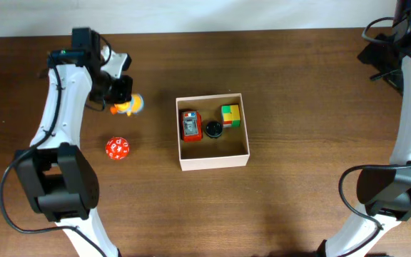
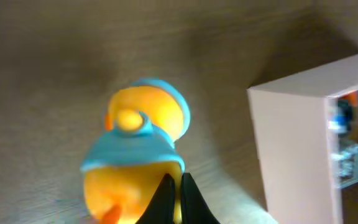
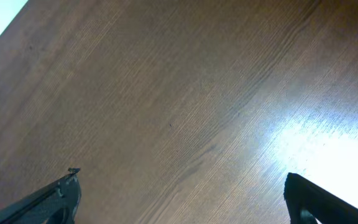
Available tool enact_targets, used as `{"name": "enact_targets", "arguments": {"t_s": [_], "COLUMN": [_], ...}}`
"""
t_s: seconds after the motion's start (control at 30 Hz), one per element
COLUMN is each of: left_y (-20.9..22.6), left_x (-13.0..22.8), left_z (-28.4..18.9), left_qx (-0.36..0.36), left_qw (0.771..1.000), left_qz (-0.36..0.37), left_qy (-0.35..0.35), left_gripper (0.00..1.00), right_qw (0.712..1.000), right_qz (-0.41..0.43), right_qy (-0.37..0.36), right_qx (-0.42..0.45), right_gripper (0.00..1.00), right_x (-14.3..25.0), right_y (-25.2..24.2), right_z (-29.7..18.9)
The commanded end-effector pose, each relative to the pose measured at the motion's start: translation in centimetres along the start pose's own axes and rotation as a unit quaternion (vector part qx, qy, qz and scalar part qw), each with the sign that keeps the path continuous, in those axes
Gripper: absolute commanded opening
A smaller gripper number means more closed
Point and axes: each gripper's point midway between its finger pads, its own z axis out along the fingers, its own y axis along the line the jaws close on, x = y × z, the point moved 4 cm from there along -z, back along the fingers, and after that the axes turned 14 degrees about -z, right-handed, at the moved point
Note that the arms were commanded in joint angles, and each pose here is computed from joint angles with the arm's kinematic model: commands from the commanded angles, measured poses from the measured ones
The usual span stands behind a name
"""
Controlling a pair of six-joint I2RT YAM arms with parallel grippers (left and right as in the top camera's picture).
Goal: Pack container
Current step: 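Lift the duck and carry it over the box with the left gripper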
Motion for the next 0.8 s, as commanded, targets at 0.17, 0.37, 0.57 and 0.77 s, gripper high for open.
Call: {"name": "enact_targets", "arguments": {"t_s": [0.17, 0.37, 0.57, 0.77], "left_y": [-9.7, -16.8, -21.6, -23.4], "left_x": [1.2, 4.7, 8.0, 9.6], "left_z": [-6.3, -6.0, -5.2, -4.7], "left_qx": [0.042, 0.069, 0.089, 0.097], "left_qw": [0.977, 0.925, 0.822, 0.742], "left_qz": [0.204, 0.371, 0.561, 0.662], "left_qy": [-0.055, -0.042, -0.032, -0.032], "left_gripper": [0.02, 0.02, 0.02, 0.02], "right_qw": [1.000, 1.000, 1.000, 1.000], "right_qz": [0.011, 0.011, 0.011, 0.011], "right_qy": [-0.014, -0.014, -0.014, -0.014], "right_qx": [-0.002, -0.002, -0.002, -0.002], "right_gripper": [0.99, 0.99, 0.99, 0.99], "right_x": [-0.4, -0.4, -0.4, -0.4], "right_y": [-0.3, -0.3, -0.3, -0.3], "right_z": [-0.9, -0.9, -0.9, -0.9]}}
